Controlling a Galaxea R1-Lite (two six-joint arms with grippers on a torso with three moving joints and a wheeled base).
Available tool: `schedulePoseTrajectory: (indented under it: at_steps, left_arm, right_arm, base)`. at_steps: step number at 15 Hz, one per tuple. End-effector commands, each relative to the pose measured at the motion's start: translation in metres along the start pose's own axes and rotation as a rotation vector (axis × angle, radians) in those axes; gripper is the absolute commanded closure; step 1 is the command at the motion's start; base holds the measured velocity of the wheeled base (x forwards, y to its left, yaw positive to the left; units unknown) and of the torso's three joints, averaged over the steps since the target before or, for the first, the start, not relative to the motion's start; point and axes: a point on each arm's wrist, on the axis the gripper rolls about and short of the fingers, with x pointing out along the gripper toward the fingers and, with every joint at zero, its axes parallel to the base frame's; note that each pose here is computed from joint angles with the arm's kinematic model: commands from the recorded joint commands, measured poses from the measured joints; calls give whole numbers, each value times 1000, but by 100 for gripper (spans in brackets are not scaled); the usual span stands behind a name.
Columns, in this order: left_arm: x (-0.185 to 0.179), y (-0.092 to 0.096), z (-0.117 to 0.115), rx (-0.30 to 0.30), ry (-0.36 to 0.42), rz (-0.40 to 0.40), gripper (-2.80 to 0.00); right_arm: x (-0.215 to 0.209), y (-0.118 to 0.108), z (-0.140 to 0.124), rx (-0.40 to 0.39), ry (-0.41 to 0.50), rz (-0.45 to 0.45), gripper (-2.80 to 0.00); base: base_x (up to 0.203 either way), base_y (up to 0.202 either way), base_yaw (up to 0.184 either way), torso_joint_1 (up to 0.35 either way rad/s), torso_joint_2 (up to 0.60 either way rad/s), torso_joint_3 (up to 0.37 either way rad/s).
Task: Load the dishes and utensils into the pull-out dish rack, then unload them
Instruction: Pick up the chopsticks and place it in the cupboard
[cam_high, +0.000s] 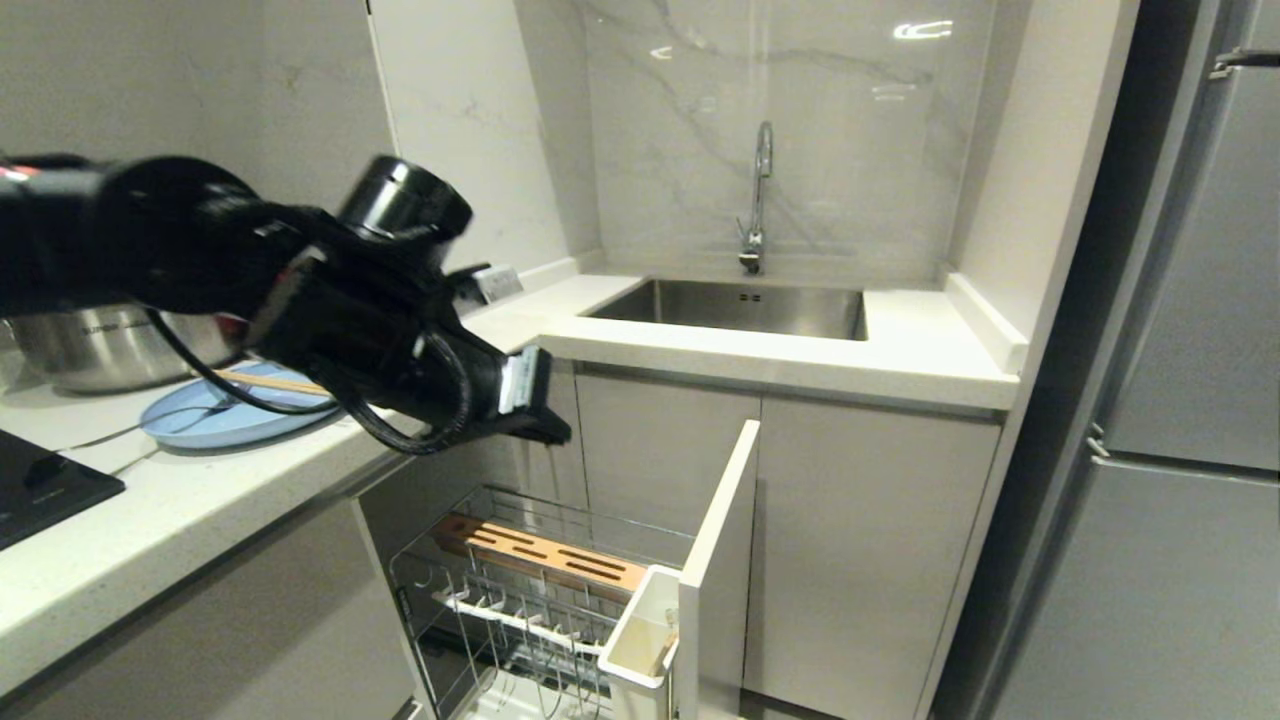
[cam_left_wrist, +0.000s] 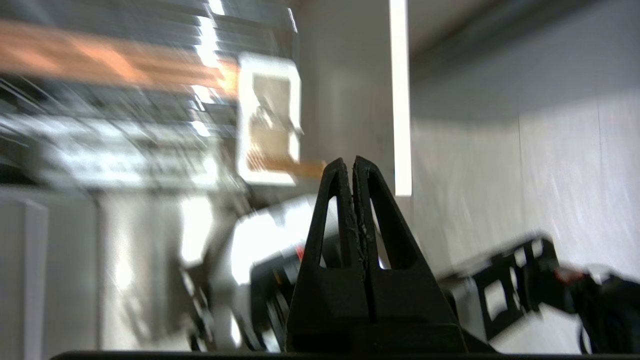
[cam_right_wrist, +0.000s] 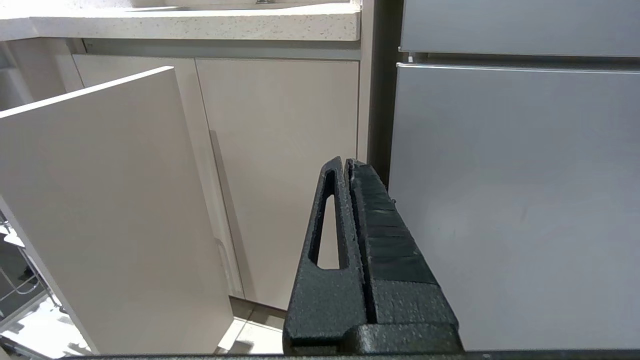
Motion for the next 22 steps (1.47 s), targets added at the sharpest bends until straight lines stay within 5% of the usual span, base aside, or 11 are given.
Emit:
schedulePoseTrajectory:
  at_steps: [1, 5, 8, 12, 15, 20, 22]
  left_arm:
    - [-107, -5, -15, 52, -282, 2, 0]
    - [-221, -2, -81, 181, -608, 92, 0]
    - [-254, 4, -159, 339, -794, 288, 0]
    - [-219, 21, -241, 405, -935, 452, 0]
    - [-177, 39, -295, 410, -951, 500, 0]
    - [-136, 61, -342, 418, -1044, 488, 0]
    - [-113, 73, -348, 402, -995, 480, 0]
  right_arm:
    - [1, 0, -7, 0, 25, 0, 0]
    - [1, 0, -7, 0, 25, 0, 0]
    - [1, 0, -7, 0, 25, 0, 0]
    - [1, 0, -7, 0, 25, 0, 0]
    - [1, 0, -7, 0, 25, 0, 0]
    - [1, 0, -7, 0, 25, 0, 0]
    - [1, 0, -7, 0, 25, 0, 0]
  base:
    - [0, 0, 0, 0, 0, 0]
    - [0, 0, 0, 0, 0, 0]
    - [0, 0, 0, 0, 0, 0]
    - [0, 0, 0, 0, 0, 0]
    - [0, 0, 0, 0, 0, 0]
    - [0, 0, 0, 0, 0, 0]
    - [0, 0, 0, 0, 0, 0]
